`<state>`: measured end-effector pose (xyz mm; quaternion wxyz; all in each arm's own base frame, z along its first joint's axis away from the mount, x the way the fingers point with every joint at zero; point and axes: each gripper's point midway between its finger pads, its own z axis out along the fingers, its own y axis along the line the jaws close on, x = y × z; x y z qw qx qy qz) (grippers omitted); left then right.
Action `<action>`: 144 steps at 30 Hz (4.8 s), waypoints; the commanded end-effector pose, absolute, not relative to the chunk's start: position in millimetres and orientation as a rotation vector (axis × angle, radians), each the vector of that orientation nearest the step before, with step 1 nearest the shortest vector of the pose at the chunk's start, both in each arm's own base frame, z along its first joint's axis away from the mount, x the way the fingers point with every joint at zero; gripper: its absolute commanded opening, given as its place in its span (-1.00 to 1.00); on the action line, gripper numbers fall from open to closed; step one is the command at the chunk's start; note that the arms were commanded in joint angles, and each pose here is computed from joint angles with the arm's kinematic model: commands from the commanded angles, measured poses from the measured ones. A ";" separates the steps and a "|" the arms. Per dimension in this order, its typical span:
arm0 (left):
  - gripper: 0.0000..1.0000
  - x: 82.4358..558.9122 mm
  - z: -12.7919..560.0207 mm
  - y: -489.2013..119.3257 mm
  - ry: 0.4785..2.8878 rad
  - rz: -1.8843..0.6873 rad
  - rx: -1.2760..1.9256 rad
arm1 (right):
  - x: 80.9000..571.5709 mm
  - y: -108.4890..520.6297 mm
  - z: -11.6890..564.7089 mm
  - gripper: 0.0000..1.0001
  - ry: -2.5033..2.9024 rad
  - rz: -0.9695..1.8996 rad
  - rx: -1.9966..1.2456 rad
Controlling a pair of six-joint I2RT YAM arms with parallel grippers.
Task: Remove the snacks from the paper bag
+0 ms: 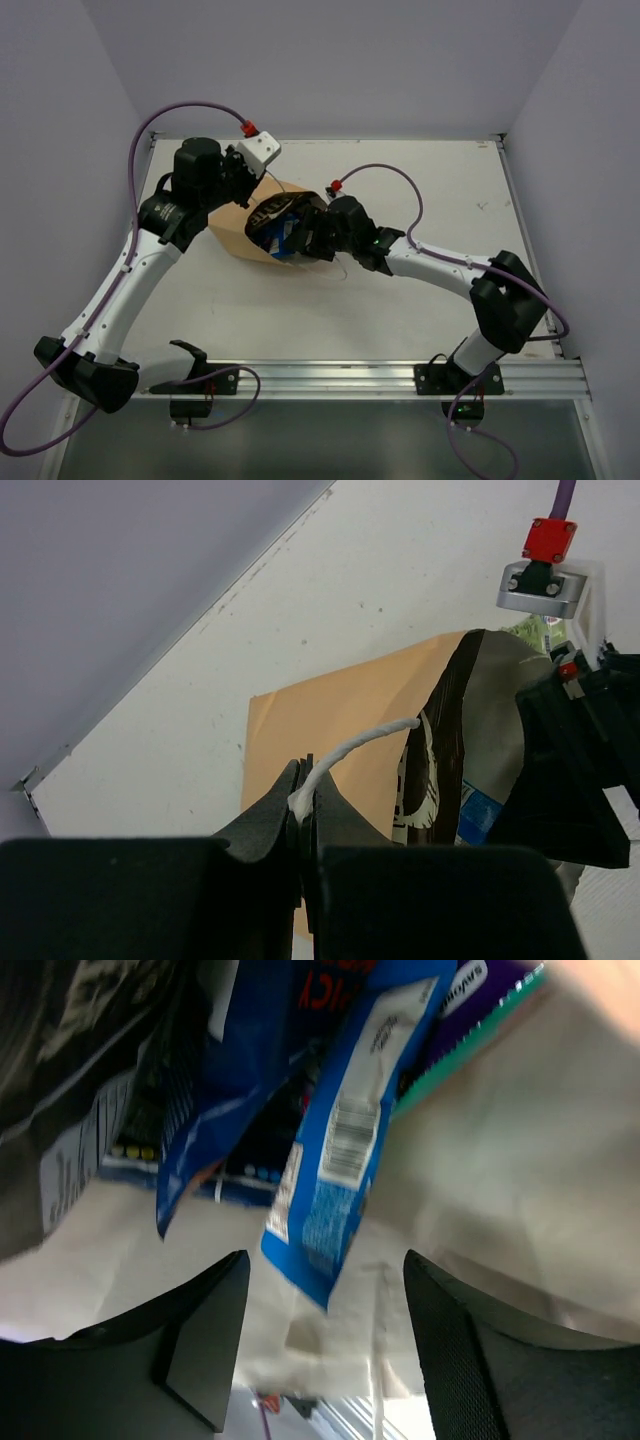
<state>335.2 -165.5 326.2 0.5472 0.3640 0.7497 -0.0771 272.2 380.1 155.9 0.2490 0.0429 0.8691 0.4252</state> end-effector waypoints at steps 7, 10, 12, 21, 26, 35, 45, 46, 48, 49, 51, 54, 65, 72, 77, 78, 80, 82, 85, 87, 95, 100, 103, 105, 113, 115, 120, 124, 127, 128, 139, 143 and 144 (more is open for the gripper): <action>-1.00 342.4 361.7 -171.1 1.678 -0.194 0.800 | 294.5 415.5 174.4 -0.10 2.262 1.298 0.213; -1.00 341.7 360.4 -168.4 1.680 -0.179 0.800 | 291.7 409.1 186.6 -0.84 2.229 1.297 0.193; -1.00 342.3 358.9 -164.5 1.680 -0.156 0.791 | 285.2 397.7 208.2 -1.00 2.188 1.305 0.175; -1.00 341.0 353.4 -155.1 1.667 -0.091 0.805 | 276.6 287.4 248.8 -1.00 2.120 1.161 0.178; -1.00 336.8 351.6 -153.1 1.661 -0.081 0.828 | 283.8 200.2 235.7 -1.00 2.043 0.991 0.290; -1.00 328.1 342.9 -157.7 1.658 -0.117 0.876 | 354.4 134.9 146.6 -1.00 2.135 0.816 0.456; -1.00 333.8 349.6 -163.6 1.680 -0.169 0.808 | 363.1 136.7 155.4 0.62 2.157 0.715 0.465; -1.00 333.8 350.7 -164.2 1.681 -0.174 0.804 | 358.3 141.4 175.9 0.64 2.111 0.729 0.437; -1.00 334.4 349.0 -165.2 1.690 -0.183 0.797 | 348.0 164.5 201.1 0.65 2.076 0.780 0.375; -1.00 334.2 349.0 -165.5 1.690 -0.186 0.797 | 343.7 174.3 213.1 0.66 2.056 0.813 0.370; -1.00 335.3 348.7 -165.6 1.694 -0.186 0.792 | 330.3 207.0 243.7 0.64 2.012 0.908 0.296; -1.00 336.4 350.2 -166.3 1.698 -0.192 0.781 | 314.6 253.6 275.9 0.60 1.967 1.091 0.231; -1.00 340.4 357.7 -169.8 1.699 -0.220 0.743 | 301.4 362.6 262.4 0.33 2.055 1.338 0.197; -1.00 344.4 363.3 -176.5 1.716 -0.276 0.688 | 296.8 398.9 235.3 0.27 2.051 1.406 0.199; -1.00 343.1 361.7 -183.3 1.720 -0.321 0.695 | 303.3 422.7 225.2 0.26 2.058 1.446 0.226; -1.00 342.6 362.2 -183.4 1.718 -0.324 0.694 | 307.5 428.0 221.6 0.25 2.057 1.449 0.234; -1.00 342.0 361.2 -184.0 1.722 -0.330 0.693 | 311.7 435.3 222.8 0.24 2.044 1.461 0.253; -1.00 341.6 359.1 -184.5 1.727 -0.335 0.694 | 315.1 440.1 214.1 0.21 2.057 1.455 0.279; -1.00 340.6 356.1 -184.7 1.733 -0.339 0.696 | 320.0 447.3 211.2 0.15 2.038 1.472 0.306; -1.00 340.9 354.3 -184.5 1.736 -0.336 0.697 | 320.5 452.6 212.9 0.11 2.038 1.494 0.305; -1.00 347.1 349.6 -172.3 1.754 -0.254 0.669 | 303.6 441.8 210.5 -1.00 2.082 1.481 0.279; -1.00 353.3 347.8 -163.8 1.758 -0.189 0.652 | 278.8 411.0 235.3 -1.00 2.094 1.508 0.212; -1.00 355.1 345.0 -160.5 1.765 -0.166 0.646 | 265.2 384.3 252.7 -1.00 2.092 1.475 0.139; -1.00 356.1 341.0 -158.0 1.774 -0.151 0.637 | 256.4 367.4 261.4 -1.00 2.105 1.447 0.080; -1.00 358.3 335.8 -155.1 1.783 -0.128 0.641 | 256.8 267.0 292.0 -1.00 2.067 1.318 0.071; -1.00 358.3 335.5 -154.6 1.783 -0.123 0.645 | 263.4 235.9 313.0 -1.00 1.999 1.260 0.056; -1.00 357.3 333.1 -153.7 1.789 -0.116 0.656 | 290.8 183.3 335.6 -1.00 1.941 1.155 0.118; -1.00 356.5 330.3 -153.5 1.798 -0.118 0.657 | 325.6 160.9 339.9 -1.00 1.929 1.138 0.174; -1.00 353.5 329.9 -157.8 1.794 -0.145 0.676 | 360.5 159.2 337.1 -1.00 1.910 1.120 0.164; -1.00 353.0 329.6 -159.2 1.791 -0.153 0.683 | 373.5 160.4 342.8 -1.00 1.872 1.118 0.134; -1.00 335.4 321.7 -169.9 1.773 -0.217 0.825 | 452.6 155.9 190.6 -0.39 1.993 1.036 0.286; -1.00 325.6 316.4 -166.4 1.772 -0.210 0.864 | 415.3 148.1 155.1 0.31 2.099 0.952 0.298; -1.00 323.3 314.6 -164.9 1.776 -0.206 0.868 | 408.4 150.4 159.6 0.36 2.103 0.939 0.275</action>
